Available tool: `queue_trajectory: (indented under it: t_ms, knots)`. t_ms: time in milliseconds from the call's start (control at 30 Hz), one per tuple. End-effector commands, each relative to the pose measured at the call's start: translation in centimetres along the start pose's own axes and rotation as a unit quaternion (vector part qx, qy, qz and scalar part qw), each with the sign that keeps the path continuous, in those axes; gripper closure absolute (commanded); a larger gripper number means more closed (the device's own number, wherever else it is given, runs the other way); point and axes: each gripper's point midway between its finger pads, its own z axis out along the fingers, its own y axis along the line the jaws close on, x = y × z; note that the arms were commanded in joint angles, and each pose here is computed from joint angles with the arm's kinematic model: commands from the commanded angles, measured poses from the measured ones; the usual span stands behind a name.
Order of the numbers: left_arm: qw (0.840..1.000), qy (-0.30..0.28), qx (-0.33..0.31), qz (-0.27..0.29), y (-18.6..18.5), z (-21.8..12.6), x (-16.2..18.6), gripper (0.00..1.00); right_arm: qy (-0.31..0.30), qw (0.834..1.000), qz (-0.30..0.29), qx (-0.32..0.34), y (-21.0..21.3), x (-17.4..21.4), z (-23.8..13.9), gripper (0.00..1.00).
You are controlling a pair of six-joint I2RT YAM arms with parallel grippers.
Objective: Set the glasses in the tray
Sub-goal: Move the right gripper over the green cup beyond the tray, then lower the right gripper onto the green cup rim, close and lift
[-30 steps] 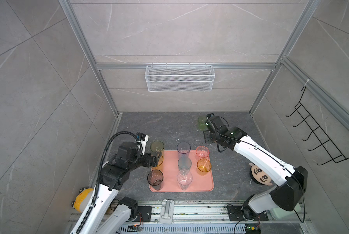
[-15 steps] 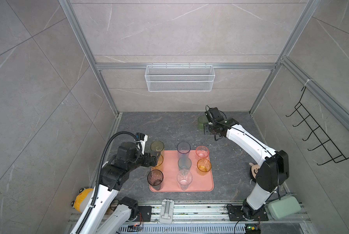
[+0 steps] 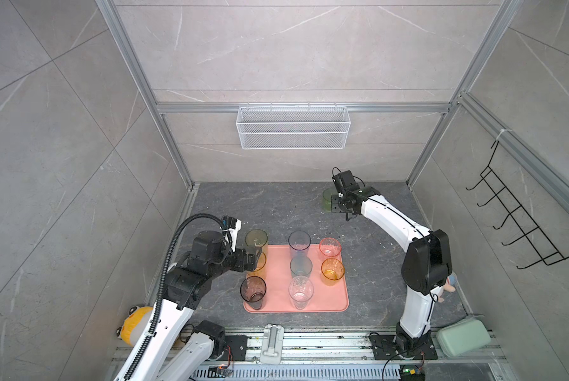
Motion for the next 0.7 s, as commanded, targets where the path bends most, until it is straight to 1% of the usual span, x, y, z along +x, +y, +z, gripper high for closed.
queue_trajectory:
  t_ms: [0, 133, 300, 533, 667]
  knots:
    - [1.000, -0.012, -0.005, 0.012, 0.1, -0.3, -0.8, 0.01, 0.002, 1.000, 0.012, -0.005, 0.1, -0.7, 1.4, 0.42]
    - [1.000, -0.011, -0.007, 0.012, 0.2, -0.2, -0.7, 0.01, 0.016, 1.000, 0.016, -0.004, -0.1, -0.9, 2.6, 0.41]
    - [1.000, -0.004, -0.008, 0.011, 0.2, 0.1, -0.6, 0.01, 0.030, 0.999, 0.029, -0.020, 0.3, -1.3, 3.9, 0.41]
    - [1.000, -0.001, -0.010, 0.011, 0.3, 0.3, -0.5, 0.01, 0.038, 0.999, 0.024, -0.027, 1.2, -2.5, 5.6, 0.42]
    - [1.000, 0.003, -0.011, 0.010, 0.4, 0.5, -0.4, 0.01, 0.045, 0.999, 0.021, -0.020, 1.3, -3.1, 6.7, 0.42]
